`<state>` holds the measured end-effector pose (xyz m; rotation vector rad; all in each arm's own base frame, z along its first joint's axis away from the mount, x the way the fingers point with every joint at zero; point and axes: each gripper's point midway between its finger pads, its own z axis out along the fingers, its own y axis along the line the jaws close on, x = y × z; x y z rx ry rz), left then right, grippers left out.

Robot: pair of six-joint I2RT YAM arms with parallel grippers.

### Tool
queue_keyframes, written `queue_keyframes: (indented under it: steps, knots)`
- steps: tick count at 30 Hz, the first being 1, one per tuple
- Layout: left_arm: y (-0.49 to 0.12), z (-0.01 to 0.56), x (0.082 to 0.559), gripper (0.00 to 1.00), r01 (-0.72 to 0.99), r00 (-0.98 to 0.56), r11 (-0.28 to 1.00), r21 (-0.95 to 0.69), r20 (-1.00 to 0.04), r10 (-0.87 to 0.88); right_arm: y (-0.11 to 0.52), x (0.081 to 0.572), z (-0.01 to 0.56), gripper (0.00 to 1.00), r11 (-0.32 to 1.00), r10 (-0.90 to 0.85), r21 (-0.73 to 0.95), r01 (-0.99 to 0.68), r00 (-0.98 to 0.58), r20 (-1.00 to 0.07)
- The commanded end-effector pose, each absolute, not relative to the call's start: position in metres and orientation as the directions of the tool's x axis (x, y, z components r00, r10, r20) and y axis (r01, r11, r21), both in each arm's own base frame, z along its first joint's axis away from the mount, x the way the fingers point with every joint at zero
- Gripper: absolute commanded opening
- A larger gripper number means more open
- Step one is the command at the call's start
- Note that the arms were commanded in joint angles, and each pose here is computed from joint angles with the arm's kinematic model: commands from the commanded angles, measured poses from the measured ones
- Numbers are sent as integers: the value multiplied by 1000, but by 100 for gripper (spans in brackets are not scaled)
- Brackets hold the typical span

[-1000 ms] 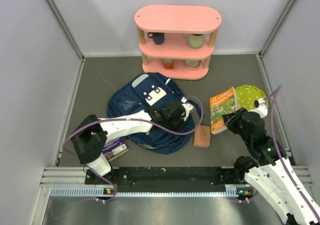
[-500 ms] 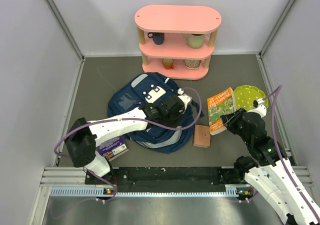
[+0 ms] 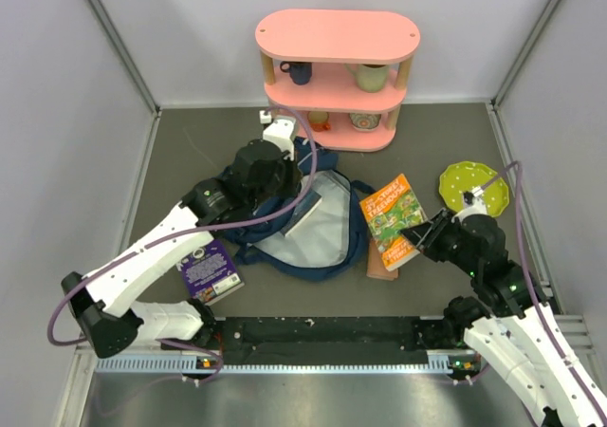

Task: Pack the student bag
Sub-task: Place the book in the student bag.

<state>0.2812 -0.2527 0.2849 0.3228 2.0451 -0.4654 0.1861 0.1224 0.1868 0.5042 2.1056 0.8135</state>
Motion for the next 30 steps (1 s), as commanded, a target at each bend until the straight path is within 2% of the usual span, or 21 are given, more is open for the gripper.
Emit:
queue_keyframes:
  steps: [1,3,5,8,18,26,30]
  knots:
    - [-241,362,302,0,359,-307,901,-244,-943,-133,162,180,239,0,540,595,833,-118,-646,-477]
    - [-242,359,303,0,359,-314,901,-244,-941,-130,183,175,252,0,448,559,870,-203,-696,-451]
    - [-243,354,303,0,355,-325,901,-248,-937,-130,196,171,243,0,380,529,905,-192,-757,-382]
    - [-245,351,302,0,361,-332,896,-259,-933,-136,208,175,243,0,308,519,928,-207,-781,-347]
    - [-247,358,293,0,408,-322,870,-276,-935,-146,237,200,235,0,236,459,944,-230,-830,-317]
    - [-251,364,288,0,435,-323,849,-300,-932,-164,270,235,222,0,242,420,949,-203,-860,-291]
    - [-252,367,287,0,446,-320,843,-301,-933,-164,294,251,219,0,252,399,940,-231,-860,-319]
